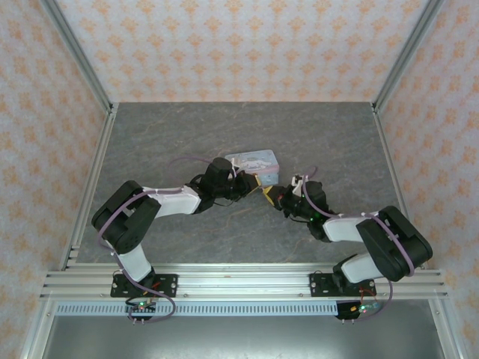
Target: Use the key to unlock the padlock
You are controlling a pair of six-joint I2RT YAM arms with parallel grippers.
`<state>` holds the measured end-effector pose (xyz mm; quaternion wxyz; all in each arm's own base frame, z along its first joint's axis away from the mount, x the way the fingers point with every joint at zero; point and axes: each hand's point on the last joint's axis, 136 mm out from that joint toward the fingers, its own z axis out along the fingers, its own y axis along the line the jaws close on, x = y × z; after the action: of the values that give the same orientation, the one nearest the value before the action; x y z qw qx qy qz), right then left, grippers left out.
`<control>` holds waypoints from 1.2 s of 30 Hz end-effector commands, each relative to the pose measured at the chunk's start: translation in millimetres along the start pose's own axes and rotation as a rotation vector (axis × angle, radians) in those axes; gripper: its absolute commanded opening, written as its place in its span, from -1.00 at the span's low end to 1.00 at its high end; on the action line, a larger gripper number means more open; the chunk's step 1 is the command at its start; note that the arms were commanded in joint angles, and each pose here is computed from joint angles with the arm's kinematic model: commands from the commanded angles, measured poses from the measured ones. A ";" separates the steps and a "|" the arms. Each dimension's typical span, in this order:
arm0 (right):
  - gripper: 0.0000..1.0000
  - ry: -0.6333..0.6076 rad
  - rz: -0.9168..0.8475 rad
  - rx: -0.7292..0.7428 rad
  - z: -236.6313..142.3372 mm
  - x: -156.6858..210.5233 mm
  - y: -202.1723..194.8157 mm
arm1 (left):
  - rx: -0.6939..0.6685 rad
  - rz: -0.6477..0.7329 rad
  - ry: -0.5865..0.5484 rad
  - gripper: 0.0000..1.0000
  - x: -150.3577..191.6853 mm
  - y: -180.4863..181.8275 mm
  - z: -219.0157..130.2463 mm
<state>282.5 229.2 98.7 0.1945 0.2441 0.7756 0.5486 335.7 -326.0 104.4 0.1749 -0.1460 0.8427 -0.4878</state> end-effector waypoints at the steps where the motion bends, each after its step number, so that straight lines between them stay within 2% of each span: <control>1: -1.00 -0.015 -0.024 -0.039 3.4 -4.7 16.6 | 0.030 0.006 0.002 -1.00 0.3 -1.7 1.8; 20: -1.00 0.005 -0.037 -0.076 0.9 -2.1 32.7 | 0.018 0.004 -0.003 -1.00 0.7 1.2 3.4; 36: -1.00 0.008 -0.044 -0.043 -3.1 1.9 19.7 | 0.016 0.009 -0.004 -1.00 -0.1 1.5 4.8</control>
<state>282.0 230.2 104.6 0.1916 0.2419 0.7765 0.5494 337.1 -326.3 104.5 0.1806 -0.1454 0.8402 -0.4902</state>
